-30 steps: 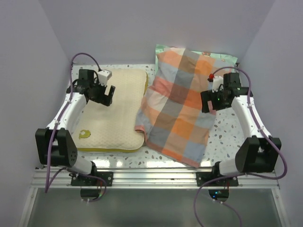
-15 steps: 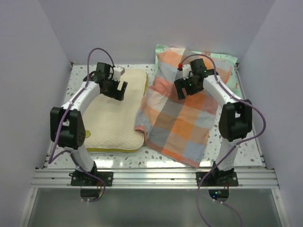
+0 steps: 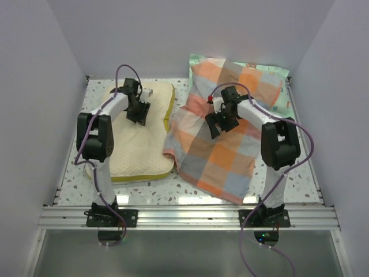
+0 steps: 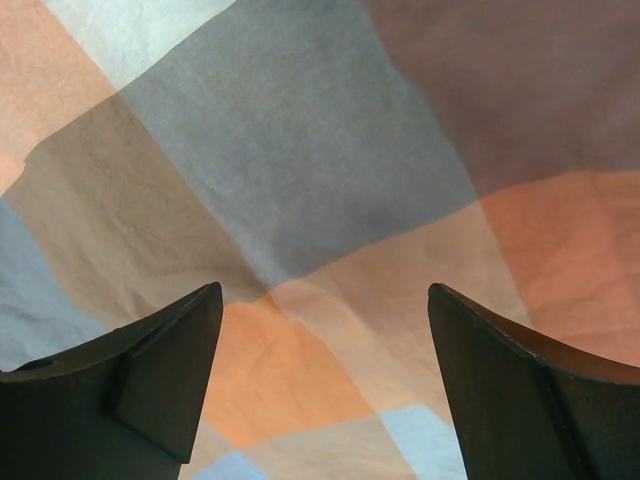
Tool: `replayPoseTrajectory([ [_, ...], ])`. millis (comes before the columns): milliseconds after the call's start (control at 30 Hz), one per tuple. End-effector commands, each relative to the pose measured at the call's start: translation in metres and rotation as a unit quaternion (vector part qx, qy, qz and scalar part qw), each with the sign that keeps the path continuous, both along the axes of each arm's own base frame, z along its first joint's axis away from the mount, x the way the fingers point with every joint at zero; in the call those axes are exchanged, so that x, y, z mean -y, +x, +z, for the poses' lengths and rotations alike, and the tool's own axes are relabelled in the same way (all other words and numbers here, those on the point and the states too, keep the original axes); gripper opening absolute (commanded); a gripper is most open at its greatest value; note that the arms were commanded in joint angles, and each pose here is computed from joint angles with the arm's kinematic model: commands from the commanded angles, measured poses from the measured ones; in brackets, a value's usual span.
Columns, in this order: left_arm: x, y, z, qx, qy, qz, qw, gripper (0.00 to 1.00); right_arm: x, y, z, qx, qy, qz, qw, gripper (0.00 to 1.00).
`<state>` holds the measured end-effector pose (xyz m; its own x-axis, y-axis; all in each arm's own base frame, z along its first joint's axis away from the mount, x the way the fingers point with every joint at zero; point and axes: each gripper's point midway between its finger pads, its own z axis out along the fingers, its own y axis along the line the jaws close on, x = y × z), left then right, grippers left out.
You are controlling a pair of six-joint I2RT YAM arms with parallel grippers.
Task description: Put the pillow into the pillowcase
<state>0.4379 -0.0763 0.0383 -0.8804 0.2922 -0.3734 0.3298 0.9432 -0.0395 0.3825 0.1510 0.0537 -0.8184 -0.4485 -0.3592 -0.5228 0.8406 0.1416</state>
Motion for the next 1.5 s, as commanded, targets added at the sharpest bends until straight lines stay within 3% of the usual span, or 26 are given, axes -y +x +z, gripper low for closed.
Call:
replayPoseTrajectory([
  [0, -0.095, 0.019, -0.024, -0.016, 0.109, 0.009, 0.994, 0.42, -0.017, -0.008, -0.02, -0.025, 0.014, 0.024, 0.999, 0.87],
  [67, -0.122, 0.034, -0.018, -0.01, 0.121, -0.007, 0.993, 0.39, -0.024, -0.008, -0.04, -0.044, 0.007, 0.025, 0.999, 0.87],
  [200, -0.135, 0.055, -0.008, 0.009, 0.143, -0.069, 0.987, 0.23, -0.037, 0.01, -0.062, -0.061, 0.014, 0.012, 0.998, 0.82],
  [333, -0.123, 0.083, 0.012, 0.071, 0.133, -0.15, 0.977, 0.26, -0.045, 0.03, -0.078, -0.062, 0.018, -0.009, 0.998, 0.8],
  [400, -0.096, 0.083, 0.025, 0.096, 0.082, -0.205, 0.971, 0.3, -0.049, 0.048, -0.085, -0.051, 0.015, -0.016, 0.998, 0.79],
  [500, -0.066, 0.058, 0.038, 0.101, 0.056, -0.303, 0.946, 0.27, -0.053, 0.078, -0.078, -0.027, 0.009, -0.036, 0.999, 0.76],
  [600, -0.048, 0.009, 0.02, 0.06, 0.098, -0.431, 0.895, 0.19, -0.054, 0.106, -0.075, 0.004, 0.002, -0.055, 0.998, 0.76],
  [700, -0.064, -0.052, -0.006, -0.002, 0.098, -0.491, 0.865, 0.17, -0.06, 0.121, -0.064, 0.02, 0.008, -0.061, 0.998, 0.76],
  [800, -0.093, -0.076, -0.003, -0.012, 0.111, -0.516, 0.849, 0.18, -0.062, 0.114, -0.051, 0.01, 0.018, -0.05, 0.999, 0.78],
  [833, -0.099, -0.082, -0.004, -0.012, 0.109, -0.515, 0.85, 0.2, -0.064, 0.111, -0.033, 0.02, 0.026, -0.038, 0.999, 0.79],
  [933, -0.108, -0.077, 0.022, 0.024, 0.091, -0.494, 0.865, 0.38, -0.062, 0.077, -0.018, 0.0, 0.042, 0.009, 0.999, 0.86],
  [967, -0.101, -0.075, 0.03, 0.041, 0.071, -0.487, 0.869, 0.5, -0.061, 0.072, 0.014, 0.026, 0.052, 0.018, 0.998, 0.88],
  [1000, -0.099, -0.072, 0.041, 0.052, 0.062, -0.472, 0.878, 0.55, -0.058, 0.053, 0.01, 0.006, 0.055, 0.031, 0.998, 0.91],
  [1100, -0.08, -0.076, 0.06, 0.077, 0.014, -0.437, 0.896, 0.93, -0.052, 0.016, 0.039, 0.015, 0.066, 0.083, 0.994, 0.93],
  [1133, -0.077, -0.073, 0.064, 0.086, 0.007, -0.423, 0.902, 1.0, -0.05, 0.006, 0.042, 0.013, 0.066, 0.094, 0.993, 0.92],
  [1200, -0.07, -0.068, 0.069, 0.097, -0.016, -0.381, 0.92, 1.0, -0.046, -0.02, 0.044, 0.012, 0.057, 0.129, 0.99, 0.91],
  [1300, -0.046, -0.068, 0.086, 0.117, -0.081, -0.347, 0.927, 1.0, -0.033, -0.041, 0.032, 0.006, 0.006, 0.145, 0.989, 0.91],
  [1367, -0.017, -0.067, 0.101, 0.131, -0.108, -0.324, 0.931, 1.0, -0.019, -0.036, 0.03, 0.013, -0.019, 0.123, 0.992, 0.88],
  [1433, 0.003, -0.05, 0.118, 0.179, -0.076, -0.323, 0.926, 1.0, -0.01, -0.019, 0.044, 0.046, -0.027, 0.099, 0.994, 0.85],
  [1467, 0.033, -0.037, 0.124, 0.21, -0.073, -0.318, 0.922, 1.0, 0.0, -0.008, 0.051, 0.057, -0.026, 0.077, 0.995, 0.84],
])
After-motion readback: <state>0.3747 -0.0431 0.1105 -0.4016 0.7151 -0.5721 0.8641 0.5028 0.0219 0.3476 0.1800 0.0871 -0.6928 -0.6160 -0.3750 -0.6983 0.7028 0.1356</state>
